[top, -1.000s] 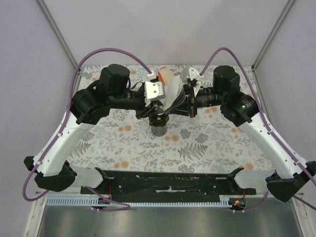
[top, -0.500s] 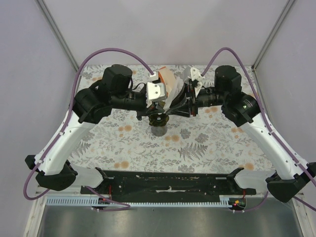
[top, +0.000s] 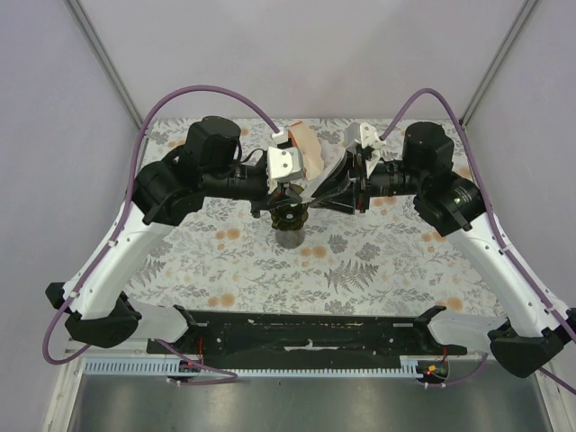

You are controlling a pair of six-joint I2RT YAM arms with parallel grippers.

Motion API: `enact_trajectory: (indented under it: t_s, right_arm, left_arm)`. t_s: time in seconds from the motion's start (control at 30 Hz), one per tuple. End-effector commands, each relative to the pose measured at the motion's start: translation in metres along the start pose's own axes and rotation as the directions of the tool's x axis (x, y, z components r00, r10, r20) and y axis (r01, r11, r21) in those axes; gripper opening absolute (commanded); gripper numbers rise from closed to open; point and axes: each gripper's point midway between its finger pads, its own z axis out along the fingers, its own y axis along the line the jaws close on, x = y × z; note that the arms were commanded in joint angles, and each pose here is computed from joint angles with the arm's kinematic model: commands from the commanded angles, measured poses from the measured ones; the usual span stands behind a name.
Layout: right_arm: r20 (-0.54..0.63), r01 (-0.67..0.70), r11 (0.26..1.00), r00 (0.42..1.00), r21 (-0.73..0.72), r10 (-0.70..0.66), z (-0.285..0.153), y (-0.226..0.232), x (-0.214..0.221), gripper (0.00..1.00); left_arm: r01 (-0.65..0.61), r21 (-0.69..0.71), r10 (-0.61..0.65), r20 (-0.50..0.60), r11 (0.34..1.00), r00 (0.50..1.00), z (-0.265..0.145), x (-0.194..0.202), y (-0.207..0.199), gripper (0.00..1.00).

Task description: Place the coffee filter in the dripper

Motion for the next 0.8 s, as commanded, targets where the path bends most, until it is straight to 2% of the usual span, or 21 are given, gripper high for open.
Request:
enact_trajectory:
  t_s: [0.0, 0.2, 0.33, 0.57, 0.63, 0.73, 0.77]
  right_arm:
    - [0.029, 0.011, 1.0, 1.0, -0.01, -0.011, 0.001, 0.0, -0.013, 0.31]
    - [0.045, 0.013, 1.0, 0.999, 0.009, -0.013, 0.002, -0.004, -0.018, 0.18]
    - [0.047, 0.009, 1.0, 0.999, -0.008, -0.009, 0.003, -0.002, -0.018, 0.21]
    - [0.057, 0.012, 0.999, 0.998, -0.047, -0.009, 0.005, 0.002, -0.021, 0.21]
    - [0.062, 0.016, 0.998, 0.998, -0.06, -0.012, 0.005, 0.004, -0.022, 0.17]
    - [0.071, 0.023, 0.997, 0.997, -0.078, -0.017, 0.005, 0.007, -0.023, 0.0]
    - [0.073, 0.023, 0.997, 0.997, -0.079, -0.017, 0.005, 0.008, -0.023, 0.0]
  left_arm:
    - [0.01, -0.005, -0.009, 0.048, 1.0, 0.999, -0.003, -0.014, -0.002, 0.02]
    - [0.01, 0.002, -0.01, 0.044, 1.0, 0.999, -0.003, -0.012, -0.003, 0.02]
    - [0.014, 0.009, -0.014, 0.049, 1.0, 0.999, -0.003, -0.013, -0.004, 0.02]
    - [0.017, 0.01, -0.017, 0.046, 1.0, 0.999, -0.002, -0.013, -0.004, 0.02]
    - [0.016, 0.01, -0.017, 0.045, 1.0, 0.999, -0.002, -0.012, -0.004, 0.02]
    - [0.017, 0.007, -0.017, 0.042, 1.0, 0.999, -0.001, -0.012, -0.003, 0.02]
    - [0.02, 0.006, -0.02, 0.041, 1.0, 0.999, -0.001, -0.012, -0.002, 0.02]
